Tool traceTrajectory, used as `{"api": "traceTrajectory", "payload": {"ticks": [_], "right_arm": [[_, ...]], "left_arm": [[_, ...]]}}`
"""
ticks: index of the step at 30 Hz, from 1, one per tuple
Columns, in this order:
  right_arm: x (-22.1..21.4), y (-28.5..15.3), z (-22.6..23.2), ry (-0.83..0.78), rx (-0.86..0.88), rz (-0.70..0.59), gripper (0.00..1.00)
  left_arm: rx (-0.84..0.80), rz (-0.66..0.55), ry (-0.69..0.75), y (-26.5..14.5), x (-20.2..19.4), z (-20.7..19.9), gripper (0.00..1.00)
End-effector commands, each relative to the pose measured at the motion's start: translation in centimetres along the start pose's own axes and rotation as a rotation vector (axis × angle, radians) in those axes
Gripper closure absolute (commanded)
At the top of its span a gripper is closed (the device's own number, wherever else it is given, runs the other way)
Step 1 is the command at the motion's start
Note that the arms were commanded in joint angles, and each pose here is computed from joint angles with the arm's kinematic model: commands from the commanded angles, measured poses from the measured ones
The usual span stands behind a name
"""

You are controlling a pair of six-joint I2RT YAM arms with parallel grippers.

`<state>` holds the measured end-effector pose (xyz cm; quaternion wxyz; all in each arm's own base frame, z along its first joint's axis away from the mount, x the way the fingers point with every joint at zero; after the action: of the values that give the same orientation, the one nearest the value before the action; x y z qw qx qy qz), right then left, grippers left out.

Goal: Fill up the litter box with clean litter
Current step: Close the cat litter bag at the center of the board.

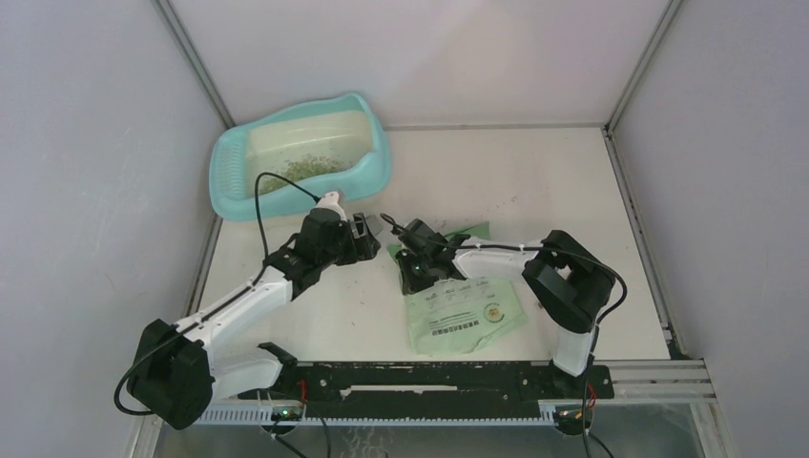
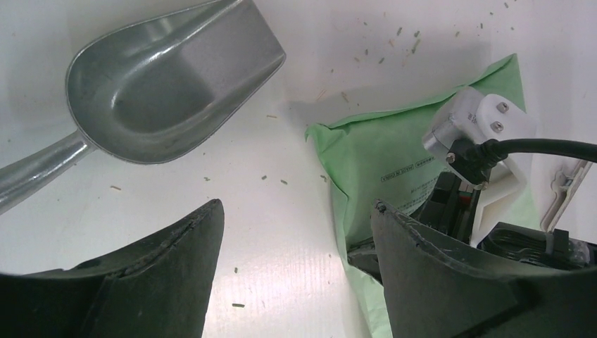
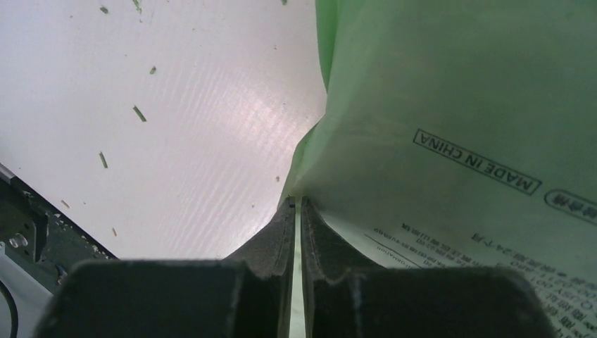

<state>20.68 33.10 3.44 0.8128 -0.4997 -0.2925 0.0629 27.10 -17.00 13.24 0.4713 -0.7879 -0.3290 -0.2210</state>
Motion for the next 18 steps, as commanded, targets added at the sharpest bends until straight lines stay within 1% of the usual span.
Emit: {"api": "traceTrajectory", "payload": {"ticks": [1,3,7,12,14,18], "right_arm": [[-1.1,1.7,1.3,-0.046,0.041,0.044,0.86],[-1.5,2.2,1.0,-0.057,0.017,0.059,0.85],[-1.8,2.6,0.9,-0.091,-0.016,0.061,0.8],[-1.0,1.2,2.5,-0.144,0.045,0.023,0.68],[-0.9,0.8,2.8,-0.155,0.062,0.023,0.67],[-0.4,-0.6,2.6,-0.152,0.035,0.007,0.67]], "left_arm": [[-0.041,-0.043,-0.025,-0.4,0.7,-0.6,0.2],[-0.041,-0.043,-0.027,-0.5,0.6,-0.4,0.2],[-0.046,-0.05,-0.035,-0.8,0.5,-0.3,0.2],[-0.047,-0.056,-0.043,-1.2,0.4,-0.2,0.2],[-0.049,-0.057,-0.047,-1.4,0.3,-0.1,0.2],[-0.055,-0.059,-0.054,-1.7,0.2,-0.1,0.2]]}}
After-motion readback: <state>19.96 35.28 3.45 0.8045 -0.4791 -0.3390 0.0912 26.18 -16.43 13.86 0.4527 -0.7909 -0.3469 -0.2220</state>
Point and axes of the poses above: each gripper's point midway between its finger pads, its own y axis out along the fingers, its own z axis along the line the jaws close on, x = y × z, the point moved 2 cm from there along -y, back along the fingers, and after that the axes turned 4 degrees about -y, right-handed, at the moved point
